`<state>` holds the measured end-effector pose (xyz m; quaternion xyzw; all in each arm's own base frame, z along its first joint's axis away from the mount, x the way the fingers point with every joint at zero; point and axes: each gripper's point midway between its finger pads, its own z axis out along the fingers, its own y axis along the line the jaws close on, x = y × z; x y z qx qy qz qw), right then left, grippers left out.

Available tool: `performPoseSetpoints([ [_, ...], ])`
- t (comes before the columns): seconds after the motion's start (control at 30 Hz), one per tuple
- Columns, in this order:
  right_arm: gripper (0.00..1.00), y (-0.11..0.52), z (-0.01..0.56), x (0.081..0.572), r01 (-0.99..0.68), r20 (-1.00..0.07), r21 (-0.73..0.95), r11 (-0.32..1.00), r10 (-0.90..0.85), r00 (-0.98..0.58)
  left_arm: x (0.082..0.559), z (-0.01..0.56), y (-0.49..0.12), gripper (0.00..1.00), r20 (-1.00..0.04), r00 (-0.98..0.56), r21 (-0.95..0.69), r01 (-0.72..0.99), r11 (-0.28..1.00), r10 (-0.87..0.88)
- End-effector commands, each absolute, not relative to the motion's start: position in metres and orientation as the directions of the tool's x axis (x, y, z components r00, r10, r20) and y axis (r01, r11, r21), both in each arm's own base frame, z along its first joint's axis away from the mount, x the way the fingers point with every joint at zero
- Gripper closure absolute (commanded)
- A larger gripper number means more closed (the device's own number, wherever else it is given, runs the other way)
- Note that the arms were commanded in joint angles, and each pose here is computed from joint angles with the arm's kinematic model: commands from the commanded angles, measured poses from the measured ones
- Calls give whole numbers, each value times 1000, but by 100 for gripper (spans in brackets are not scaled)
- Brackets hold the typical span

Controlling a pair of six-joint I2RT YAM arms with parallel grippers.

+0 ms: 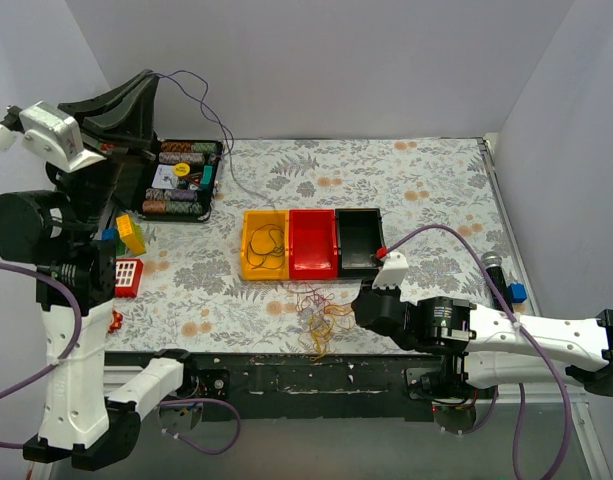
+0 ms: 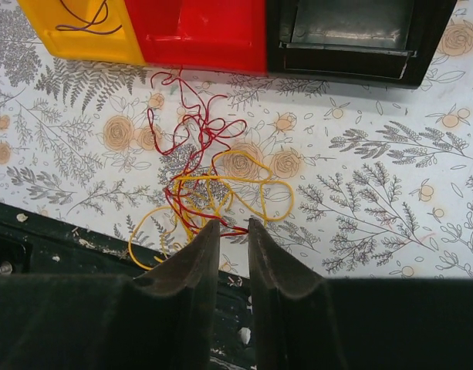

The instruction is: Untangle the cables

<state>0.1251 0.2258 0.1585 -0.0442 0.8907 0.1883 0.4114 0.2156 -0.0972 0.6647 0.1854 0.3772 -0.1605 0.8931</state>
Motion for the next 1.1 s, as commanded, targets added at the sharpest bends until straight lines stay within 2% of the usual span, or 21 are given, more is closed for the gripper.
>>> performPoseSetpoints([
  [0.0,65,225,162,129,-246,-772,300,922,83,-631,228,653,-106,100,-763,622,192,478,857,-176],
  [0.13,48,239,160,134,-293,-797,301,907,72,-599,233,655,-99,100,-750,639,178,444,878,-171],
  [0.4,37,258,149,144,-302,-807,270,914,44,-589,239,645,-99,100,-759,634,187,431,883,-149],
  [0.8,37,258,63,141,-261,-687,185,947,-66,-724,266,628,-100,100,-781,609,174,425,888,-138],
  [0.97,48,264,51,132,-280,-668,262,923,-36,-743,277,622,-104,100,-795,587,159,444,882,-152],
  [1.07,51,255,40,127,-259,-647,265,929,-28,-762,279,623,-105,100,-793,587,153,452,879,-164],
])
